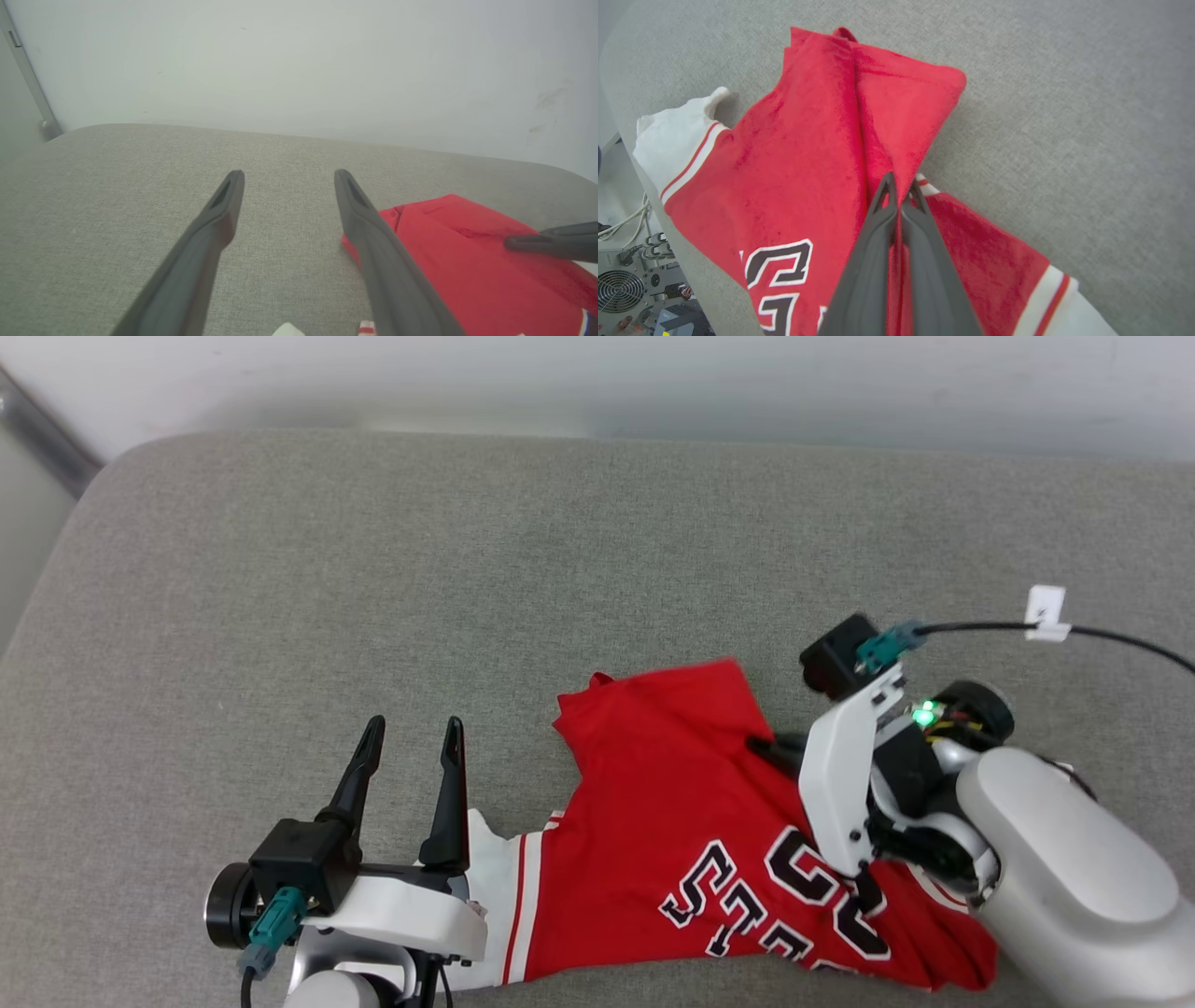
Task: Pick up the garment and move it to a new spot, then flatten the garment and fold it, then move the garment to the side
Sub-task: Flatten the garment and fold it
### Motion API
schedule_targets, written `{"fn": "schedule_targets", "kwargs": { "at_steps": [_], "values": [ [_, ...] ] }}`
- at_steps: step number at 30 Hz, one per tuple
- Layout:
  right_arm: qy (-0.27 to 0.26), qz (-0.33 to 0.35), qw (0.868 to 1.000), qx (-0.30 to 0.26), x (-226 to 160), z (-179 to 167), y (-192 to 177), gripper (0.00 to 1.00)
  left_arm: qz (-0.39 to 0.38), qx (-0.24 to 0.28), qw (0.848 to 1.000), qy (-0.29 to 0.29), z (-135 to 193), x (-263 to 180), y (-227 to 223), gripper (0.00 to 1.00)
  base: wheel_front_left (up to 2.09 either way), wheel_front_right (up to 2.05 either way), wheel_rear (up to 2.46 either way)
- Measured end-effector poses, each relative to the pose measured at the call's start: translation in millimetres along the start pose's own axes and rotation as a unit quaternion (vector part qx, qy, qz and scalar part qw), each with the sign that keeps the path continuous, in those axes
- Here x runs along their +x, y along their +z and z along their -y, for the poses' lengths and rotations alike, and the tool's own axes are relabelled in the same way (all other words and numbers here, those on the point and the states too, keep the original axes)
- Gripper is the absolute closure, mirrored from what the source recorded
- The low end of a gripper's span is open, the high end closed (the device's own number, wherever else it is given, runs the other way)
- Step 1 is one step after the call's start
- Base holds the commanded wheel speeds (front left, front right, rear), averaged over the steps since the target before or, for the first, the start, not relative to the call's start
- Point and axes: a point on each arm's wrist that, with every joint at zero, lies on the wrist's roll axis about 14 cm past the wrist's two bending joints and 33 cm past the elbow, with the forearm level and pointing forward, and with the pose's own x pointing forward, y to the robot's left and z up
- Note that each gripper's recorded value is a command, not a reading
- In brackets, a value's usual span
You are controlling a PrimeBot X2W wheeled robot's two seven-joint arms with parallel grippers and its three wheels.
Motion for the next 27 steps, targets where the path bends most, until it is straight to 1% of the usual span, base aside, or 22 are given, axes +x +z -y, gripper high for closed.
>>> {"fn": "schedule_targets", "kwargs": {
  "at_steps": [3, 5, 8, 12, 15, 19, 23, 24, 25, 26, 27],
  "values": [
    [-0.009, 0.034, 0.999, -0.011, -5.2, 5.4, 21.5, 1.0, 0.003, 0.0, 1.0, -0.001, 0.9, -1.0, 1.4, 0.0, 0.0, 0.0, 0.0],
    [-0.028, 0.072, 0.997, -0.022, -11.0, 16.8, 44.4, 1.0, 0.003, -0.001, 1.0, -0.002, 1.9, -1.7, 1.4, 0.0, 0.0, 0.0, 0.0],
    [-0.069, 0.125, 0.989, -0.025, -21.1, 46.6, 77.2, 1.0, 0.002, -0.001, 1.0, -0.004, 2.5, -0.6, 0.6, 0.0, 0.0, 0.0, 0.0],
    [-0.119, 0.161, 0.98, -0.002, -26.0, 90.7, 94.4, 1.0, -0.004, -0.001, 1.0, -0.003, 1.9, 3.7, -5.0, 0.0, 0.0, 0.0, 0.0],
    [-0.156, 0.184, 0.97, 0.016, -28.1, 125.8, 100.6, 1.0, -0.012, -0.001, 1.0, -0.002, 0.8, 8.8, -11.2, 0.0, 0.0, 0.0, 0.0],
    [-0.196, 0.202, 0.959, 0.036, -24.9, 165.4, 93.8, 1.0, -0.026, 0.0, 1.0, 0.003, -3.2, 14.8, -22.8, 0.0, 0.0, 0.0, 0.0],
    [-0.217, 0.175, 0.958, 0.06, -6.3, 189.2, 59.9, 1.0, -0.04, 0.003, 0.999, 0.004, -6.3, 22.0, -35.1, 0.0, 0.0, 0.0, 0.0],
    [-0.219, 0.17, 0.958, 0.066, -1.8, 192.3, 52.0, 0.95, -0.043, 0.003, 0.999, 0.005, -7.1, 23.3, -37.9, 0.0, 0.0, 0.0, 0.0],
    [-0.221, 0.163, 0.959, 0.072, 2.8, 194.2, 43.9, 0.61, -0.046, 0.004, 0.999, 0.006, -7.8, 24.5, -40.7, 0.0, 0.0, 0.0, 0.0],
    [-0.221, 0.163, 0.959, 0.076, 6.9, 194.3, 38.6, 0.0, -0.048, 0.005, 0.999, 0.007, -8.7, 25.6, -43.0, 0.0, 0.0, 0.0, 0.0],
    [-0.221, 0.164, 0.958, 0.077, 9.7, 193.6, 35.2, 0.0, -0.05, 0.005, 0.999, 0.007, -9.0, 26.8, -44.6, 0.0, 0.0, 0.0, 0.0]
  ]
}}
